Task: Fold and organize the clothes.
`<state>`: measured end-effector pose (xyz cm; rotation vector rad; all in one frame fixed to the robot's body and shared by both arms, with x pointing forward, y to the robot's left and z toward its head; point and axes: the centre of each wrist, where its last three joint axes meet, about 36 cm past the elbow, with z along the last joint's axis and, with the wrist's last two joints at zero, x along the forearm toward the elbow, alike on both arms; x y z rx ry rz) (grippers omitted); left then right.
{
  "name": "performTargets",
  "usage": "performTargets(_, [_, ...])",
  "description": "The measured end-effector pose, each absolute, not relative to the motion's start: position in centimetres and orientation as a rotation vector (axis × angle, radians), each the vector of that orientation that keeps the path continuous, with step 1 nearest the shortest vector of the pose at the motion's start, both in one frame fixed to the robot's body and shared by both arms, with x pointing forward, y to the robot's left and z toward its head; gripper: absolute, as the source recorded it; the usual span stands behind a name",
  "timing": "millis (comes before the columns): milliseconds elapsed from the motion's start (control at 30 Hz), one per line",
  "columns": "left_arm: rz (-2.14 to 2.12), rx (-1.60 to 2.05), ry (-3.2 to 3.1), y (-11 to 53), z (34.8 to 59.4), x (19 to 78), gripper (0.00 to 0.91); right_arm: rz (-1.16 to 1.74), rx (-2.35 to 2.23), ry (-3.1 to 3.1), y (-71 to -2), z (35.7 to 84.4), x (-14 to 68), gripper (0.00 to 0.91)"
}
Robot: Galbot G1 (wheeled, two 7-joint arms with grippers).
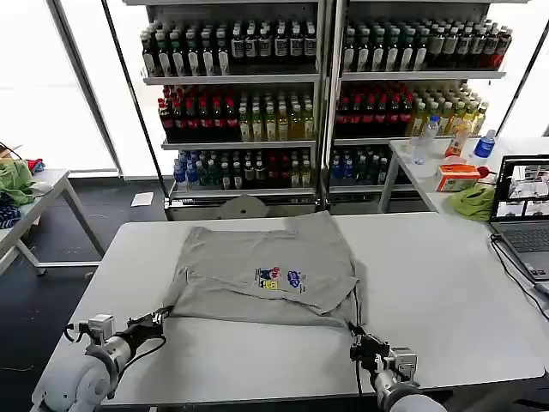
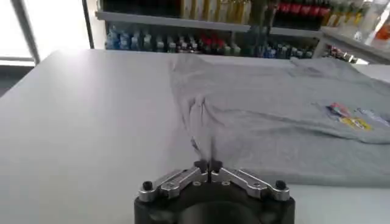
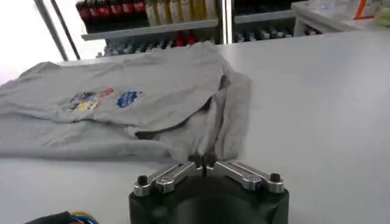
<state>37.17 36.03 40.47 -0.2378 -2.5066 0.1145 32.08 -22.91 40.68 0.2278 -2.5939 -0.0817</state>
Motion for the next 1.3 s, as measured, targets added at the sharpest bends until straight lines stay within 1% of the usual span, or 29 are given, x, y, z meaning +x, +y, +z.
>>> performTargets(200, [0.126, -0.228, -2.491, 35.2, 40.7, 34.8, 0.000, -0.062, 0.260, -2.584, -23.7, 41.4, 31.1, 0.000])
performTargets(733, [0.106, -0.214, -2.448, 34.1, 42.5, 28.2, 0.000, 0.005, 0.291, -2.541, -25.8, 42.8, 26.3, 0.000])
performTargets(767, [0.105, -0.211, -2.446, 34.1, 42.6, 27.8, 0.010, 0.007, 0.291, -2.536, -25.8, 42.9, 26.0, 0.000])
performTargets(833, [0.098, -0.205, -2.439, 34.1, 42.9, 27.0, 0.000, 0.011, 0.292, -2.522, -25.9, 42.9, 25.3, 0.000])
performTargets(1033, [0.073, -0.206, -2.423, 34.4, 43.6, 25.8, 0.000, 0.023, 0.300, -2.490, -25.8, 43.0, 23.9, 0.000])
performTargets(1067, [0.068, -0.207, -2.423, 34.5, 43.8, 25.7, 0.050, 0.025, 0.299, -2.486, -25.8, 43.0, 23.7, 0.907])
performTargets(1100, [0.063, -0.210, -2.423, 34.5, 43.9, 25.6, 0.292, 0.027, 0.298, -2.484, -25.8, 43.0, 23.6, 0.907])
performTargets(1133, [0.057, -0.213, -2.423, 34.6, 44.0, 25.6, 0.705, 0.026, 0.298, -2.482, -25.8, 43.1, 23.5, 0.907])
performTargets(1167, [0.053, -0.214, -2.423, 34.6, 44.1, 25.6, 0.877, 0.025, 0.298, -2.482, -25.8, 43.1, 23.4, 0.907])
performTargets(1200, [0.049, -0.216, -2.422, 34.7, 44.2, 25.5, 0.907, 0.026, 0.297, -2.482, -25.8, 43.2, 23.3, 0.907])
performTargets(1300, [0.038, -0.216, -2.425, 34.8, 44.6, 25.4, 0.907, 0.026, 0.292, -2.490, -25.9, 43.5, 23.2, 0.907])
